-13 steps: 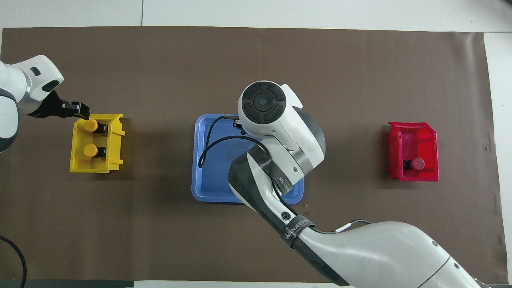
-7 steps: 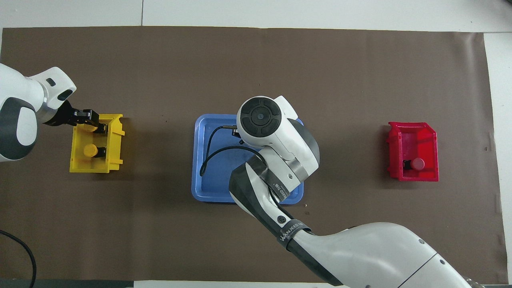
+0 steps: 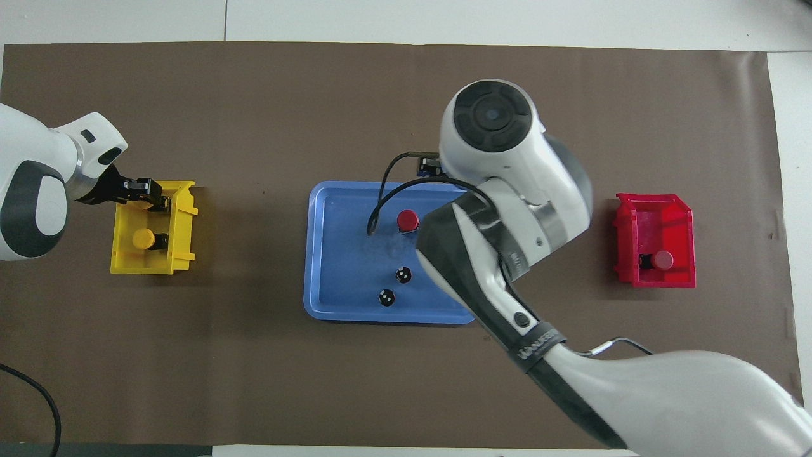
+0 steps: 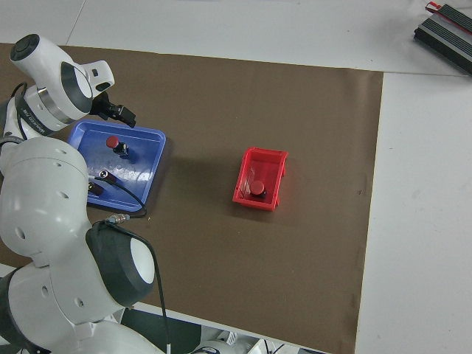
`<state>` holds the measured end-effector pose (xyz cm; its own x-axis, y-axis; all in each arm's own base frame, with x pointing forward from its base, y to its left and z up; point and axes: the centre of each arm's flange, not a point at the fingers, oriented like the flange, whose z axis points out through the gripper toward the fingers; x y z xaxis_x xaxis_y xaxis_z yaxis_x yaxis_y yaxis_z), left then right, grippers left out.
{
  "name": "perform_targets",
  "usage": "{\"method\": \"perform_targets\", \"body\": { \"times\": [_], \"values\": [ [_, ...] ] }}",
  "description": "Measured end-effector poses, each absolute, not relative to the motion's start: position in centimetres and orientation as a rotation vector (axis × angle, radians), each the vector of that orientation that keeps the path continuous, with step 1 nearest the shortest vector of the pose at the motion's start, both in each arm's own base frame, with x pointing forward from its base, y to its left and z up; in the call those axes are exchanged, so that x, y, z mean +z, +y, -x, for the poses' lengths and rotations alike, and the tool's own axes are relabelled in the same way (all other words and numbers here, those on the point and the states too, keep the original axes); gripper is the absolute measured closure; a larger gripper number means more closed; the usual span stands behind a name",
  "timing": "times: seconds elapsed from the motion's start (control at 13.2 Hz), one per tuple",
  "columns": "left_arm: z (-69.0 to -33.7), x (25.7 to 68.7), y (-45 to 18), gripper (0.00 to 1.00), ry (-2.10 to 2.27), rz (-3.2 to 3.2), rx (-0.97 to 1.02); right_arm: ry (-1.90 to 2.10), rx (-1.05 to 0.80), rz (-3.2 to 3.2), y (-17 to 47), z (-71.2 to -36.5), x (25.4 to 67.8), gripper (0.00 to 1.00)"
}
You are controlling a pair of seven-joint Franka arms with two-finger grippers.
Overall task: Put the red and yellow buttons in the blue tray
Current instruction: 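Carry a yellow button to the tray while the right gripper returns to the red bin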
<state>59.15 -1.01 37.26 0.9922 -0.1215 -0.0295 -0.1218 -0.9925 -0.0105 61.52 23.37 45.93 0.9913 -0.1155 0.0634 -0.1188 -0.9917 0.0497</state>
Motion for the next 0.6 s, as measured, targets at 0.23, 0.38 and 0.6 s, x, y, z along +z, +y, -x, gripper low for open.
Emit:
{"method": "perform_targets", "body": {
  "times": [0.23, 0.38, 0.6],
  "values": [
    [-59.1, 36.8, -1.0, 0.45, 0.188, 3.123, 0.025, -0.025, 0.011, -3.155, 6.0, -57.5, 47.8, 0.03],
    [-59.1, 36.8, -0.9, 0.59, 0.183, 3.123, 0.02, 0.064, 0.016, -3.159, -0.5, -52.7, 45.8, 0.09],
    [-59.8, 40.8, -1.0, 0.59, 0.184, 3.123, 0.113, 0.124, 0.025, -3.15, -3.7, -49.3, 42.7, 0.19]
  ]
}}
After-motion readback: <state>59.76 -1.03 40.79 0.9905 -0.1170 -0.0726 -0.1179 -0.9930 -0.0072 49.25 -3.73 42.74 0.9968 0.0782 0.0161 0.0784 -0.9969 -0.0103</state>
